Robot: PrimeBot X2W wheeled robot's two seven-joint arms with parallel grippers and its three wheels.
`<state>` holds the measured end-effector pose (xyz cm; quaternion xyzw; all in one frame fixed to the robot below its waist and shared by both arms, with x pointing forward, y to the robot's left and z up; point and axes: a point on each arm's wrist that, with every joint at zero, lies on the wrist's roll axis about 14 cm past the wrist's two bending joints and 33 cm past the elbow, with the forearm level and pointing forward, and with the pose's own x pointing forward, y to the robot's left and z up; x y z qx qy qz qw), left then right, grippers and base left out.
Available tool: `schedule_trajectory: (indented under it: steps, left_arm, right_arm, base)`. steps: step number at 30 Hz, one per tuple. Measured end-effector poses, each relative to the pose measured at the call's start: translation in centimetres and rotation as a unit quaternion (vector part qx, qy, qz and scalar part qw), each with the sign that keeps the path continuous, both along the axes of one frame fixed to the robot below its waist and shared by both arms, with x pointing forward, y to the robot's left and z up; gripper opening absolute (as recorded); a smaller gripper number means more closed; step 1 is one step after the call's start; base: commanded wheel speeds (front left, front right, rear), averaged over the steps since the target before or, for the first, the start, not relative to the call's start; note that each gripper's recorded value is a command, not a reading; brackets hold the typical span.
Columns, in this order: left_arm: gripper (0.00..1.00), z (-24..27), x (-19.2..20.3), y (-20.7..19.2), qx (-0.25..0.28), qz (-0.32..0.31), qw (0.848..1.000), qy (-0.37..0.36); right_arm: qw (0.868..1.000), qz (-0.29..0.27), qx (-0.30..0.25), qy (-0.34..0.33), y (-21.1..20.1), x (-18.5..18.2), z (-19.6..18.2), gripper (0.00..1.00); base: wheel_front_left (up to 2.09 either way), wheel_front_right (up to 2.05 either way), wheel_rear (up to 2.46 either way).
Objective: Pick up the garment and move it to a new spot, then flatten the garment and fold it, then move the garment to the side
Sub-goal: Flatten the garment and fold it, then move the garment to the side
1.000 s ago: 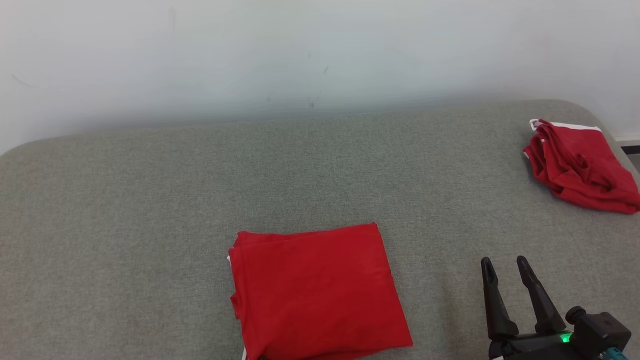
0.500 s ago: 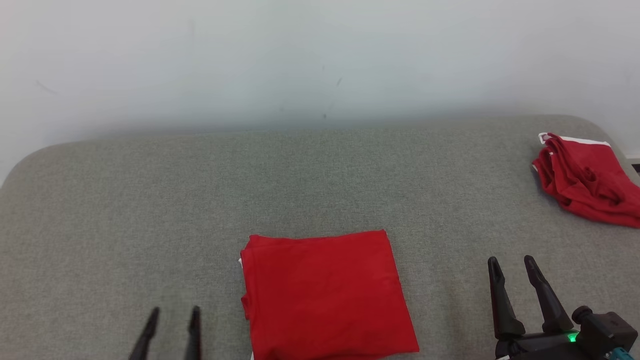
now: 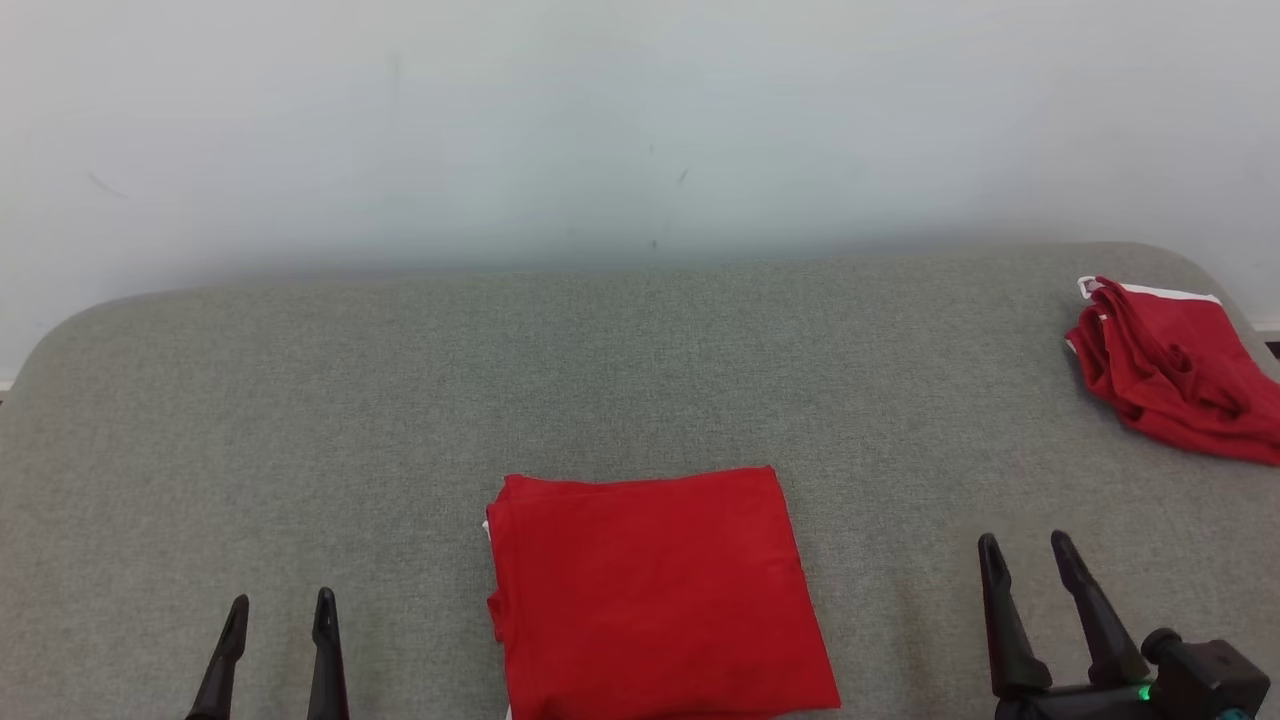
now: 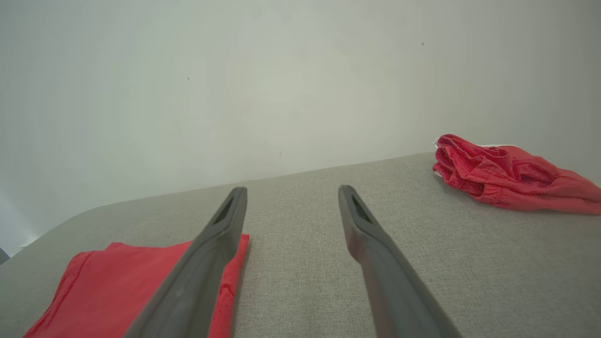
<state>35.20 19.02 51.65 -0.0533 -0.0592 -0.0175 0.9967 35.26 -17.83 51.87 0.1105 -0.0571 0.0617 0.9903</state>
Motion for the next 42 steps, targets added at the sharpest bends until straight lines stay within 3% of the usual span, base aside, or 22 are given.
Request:
schedule_trajectory:
  steps: [34,42]
  left_arm:
    - [1.0,0.2,-1.0,-0.7,0.015,-0.022,1.0,-0.003]
    - [1.0,-0.4,-1.0,-0.8,0.012,-0.019,1.0,0.006]
  right_arm:
    - [0.999,0.011,-0.017,0.047,0.7,-0.3,-3.1,1.0]
    - [0.997,0.052,-0.028,0.041,2.9,1.4,-2.6,1.0]
  base:
    - [0.0,0.0,0.0]
    - [0.0,0.0,0.0]
